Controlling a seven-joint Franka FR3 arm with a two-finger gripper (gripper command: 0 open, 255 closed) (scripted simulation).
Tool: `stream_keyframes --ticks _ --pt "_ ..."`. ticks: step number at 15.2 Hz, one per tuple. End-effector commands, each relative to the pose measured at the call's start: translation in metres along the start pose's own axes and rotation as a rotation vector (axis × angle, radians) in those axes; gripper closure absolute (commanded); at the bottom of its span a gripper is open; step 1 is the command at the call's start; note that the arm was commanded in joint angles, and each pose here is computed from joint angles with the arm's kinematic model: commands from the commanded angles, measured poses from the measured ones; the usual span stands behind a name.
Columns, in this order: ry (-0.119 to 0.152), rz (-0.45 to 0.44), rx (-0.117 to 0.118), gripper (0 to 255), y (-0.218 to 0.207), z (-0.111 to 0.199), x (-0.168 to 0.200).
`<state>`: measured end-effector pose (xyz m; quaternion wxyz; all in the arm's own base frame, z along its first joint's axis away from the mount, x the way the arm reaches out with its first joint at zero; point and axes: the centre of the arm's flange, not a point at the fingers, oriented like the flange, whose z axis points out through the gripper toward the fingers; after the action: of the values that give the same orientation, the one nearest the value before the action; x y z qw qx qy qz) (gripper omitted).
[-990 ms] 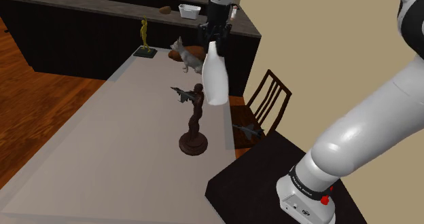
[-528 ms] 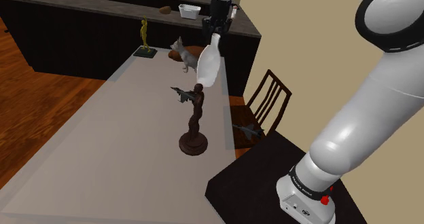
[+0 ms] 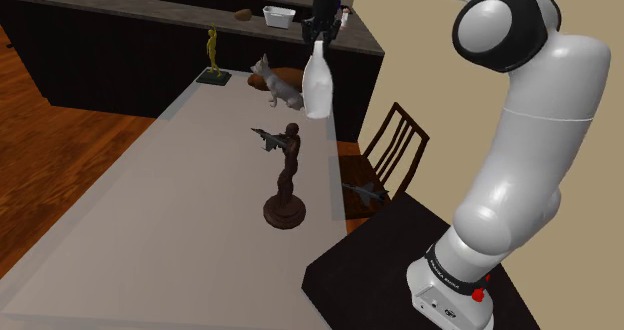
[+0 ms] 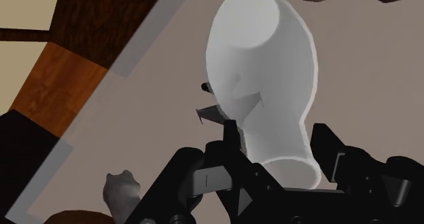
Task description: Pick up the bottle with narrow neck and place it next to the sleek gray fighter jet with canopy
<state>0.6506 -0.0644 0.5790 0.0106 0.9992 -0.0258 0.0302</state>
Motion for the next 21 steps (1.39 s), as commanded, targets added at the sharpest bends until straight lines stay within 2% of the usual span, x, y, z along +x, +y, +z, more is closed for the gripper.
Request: stream_keyframes --ticks 1,3,21 --pt "0.001 0.0 0.0 255 0.018 0.0 0.019" --pt "0.001 0.0 0.0 255 0.036 0.001 0.037" --pt "0.001 0.0 0.0 255 0.034 0.096 0.031"
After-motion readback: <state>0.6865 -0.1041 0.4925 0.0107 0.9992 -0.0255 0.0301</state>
